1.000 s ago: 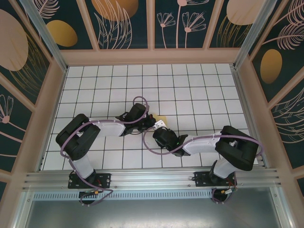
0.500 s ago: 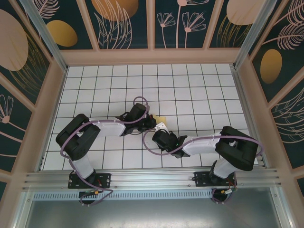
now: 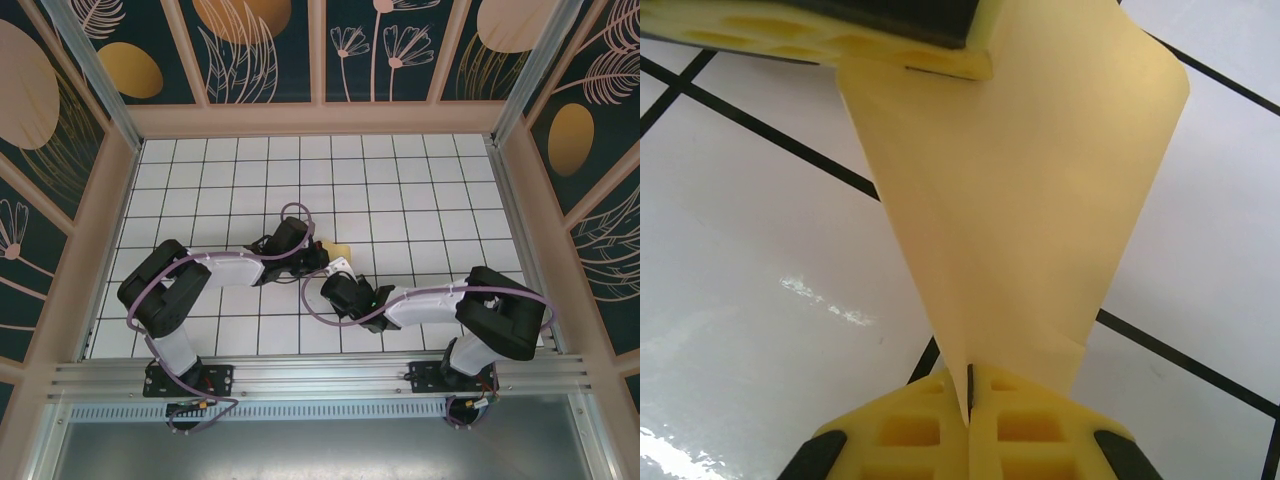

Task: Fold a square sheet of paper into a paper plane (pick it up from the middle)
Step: Fold the wing for the fifth time at the center of the table.

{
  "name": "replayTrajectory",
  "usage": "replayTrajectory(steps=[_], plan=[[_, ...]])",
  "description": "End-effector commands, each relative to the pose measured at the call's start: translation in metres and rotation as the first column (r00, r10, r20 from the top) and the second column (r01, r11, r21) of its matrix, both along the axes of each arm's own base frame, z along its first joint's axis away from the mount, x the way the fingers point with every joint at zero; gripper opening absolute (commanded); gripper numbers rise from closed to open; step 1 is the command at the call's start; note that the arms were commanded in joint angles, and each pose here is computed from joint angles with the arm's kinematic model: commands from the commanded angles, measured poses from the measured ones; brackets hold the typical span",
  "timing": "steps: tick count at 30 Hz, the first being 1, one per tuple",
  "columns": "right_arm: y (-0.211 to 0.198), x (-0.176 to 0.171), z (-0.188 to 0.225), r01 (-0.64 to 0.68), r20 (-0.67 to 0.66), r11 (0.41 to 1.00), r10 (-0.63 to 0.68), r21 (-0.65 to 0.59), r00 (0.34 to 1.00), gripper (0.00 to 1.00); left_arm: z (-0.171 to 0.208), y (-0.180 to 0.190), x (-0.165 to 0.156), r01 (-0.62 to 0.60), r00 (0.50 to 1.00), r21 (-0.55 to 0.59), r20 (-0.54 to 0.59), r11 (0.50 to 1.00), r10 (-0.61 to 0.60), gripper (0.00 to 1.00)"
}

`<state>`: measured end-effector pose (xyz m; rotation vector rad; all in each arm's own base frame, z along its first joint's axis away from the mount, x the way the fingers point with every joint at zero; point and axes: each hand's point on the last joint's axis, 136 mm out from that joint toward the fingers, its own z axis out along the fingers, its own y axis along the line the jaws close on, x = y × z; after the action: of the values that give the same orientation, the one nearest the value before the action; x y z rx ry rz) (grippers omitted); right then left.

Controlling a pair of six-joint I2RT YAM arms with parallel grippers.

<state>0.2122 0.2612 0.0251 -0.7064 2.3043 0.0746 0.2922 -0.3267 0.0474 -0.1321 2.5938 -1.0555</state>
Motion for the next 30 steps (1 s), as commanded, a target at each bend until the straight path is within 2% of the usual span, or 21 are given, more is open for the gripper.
replayTrajectory(steps=[1,8,10,12,15,17,22,30], plan=[[0.01,-0.003,0.006,-0.009,-0.023,0.999,0.01,0.042,1.0,0.01,-0.001,-0.001,0.003,0.012,1.0,0.011,0.004,1.0,-0.012,0.0],[0.02,-0.008,0.003,-0.041,-0.097,0.989,0.055,0.144,0.994,0.0,0.002,0.001,0.002,0.01,1.0,0.014,0.01,1.0,-0.01,0.07],[0.02,-0.007,0.0,-0.037,-0.118,0.984,0.058,0.174,0.991,0.0,0.001,0.002,0.001,0.009,1.0,0.019,0.007,1.0,-0.009,0.19],[0.02,-0.008,-0.001,-0.033,-0.145,0.977,0.065,0.21,0.987,0.0,0.002,0.003,0.001,0.008,1.0,0.019,0.01,1.0,-0.009,0.22],[0.019,-0.008,-0.001,-0.016,-0.184,0.963,0.068,0.268,0.981,0.0,0.006,0.007,0.002,-0.008,1.0,0.024,0.024,1.0,0.007,0.37],[0.021,-0.009,0.002,-0.021,-0.199,0.948,0.088,0.317,0.976,0.0,0.021,0.007,0.004,-0.012,0.999,0.008,0.052,1.0,0.011,0.46],[0.017,-0.009,0.005,-0.004,-0.221,0.926,0.094,0.377,0.971,0.0,0.035,0.008,0.005,-0.012,0.996,-0.01,0.085,1.0,0.012,0.46],[0.01,-0.01,-0.003,-0.018,-0.205,0.95,0.086,0.312,0.975,0.04,0.011,0.006,0.0,0.014,1.0,0.013,0.026,1.0,-0.014,0.5]])
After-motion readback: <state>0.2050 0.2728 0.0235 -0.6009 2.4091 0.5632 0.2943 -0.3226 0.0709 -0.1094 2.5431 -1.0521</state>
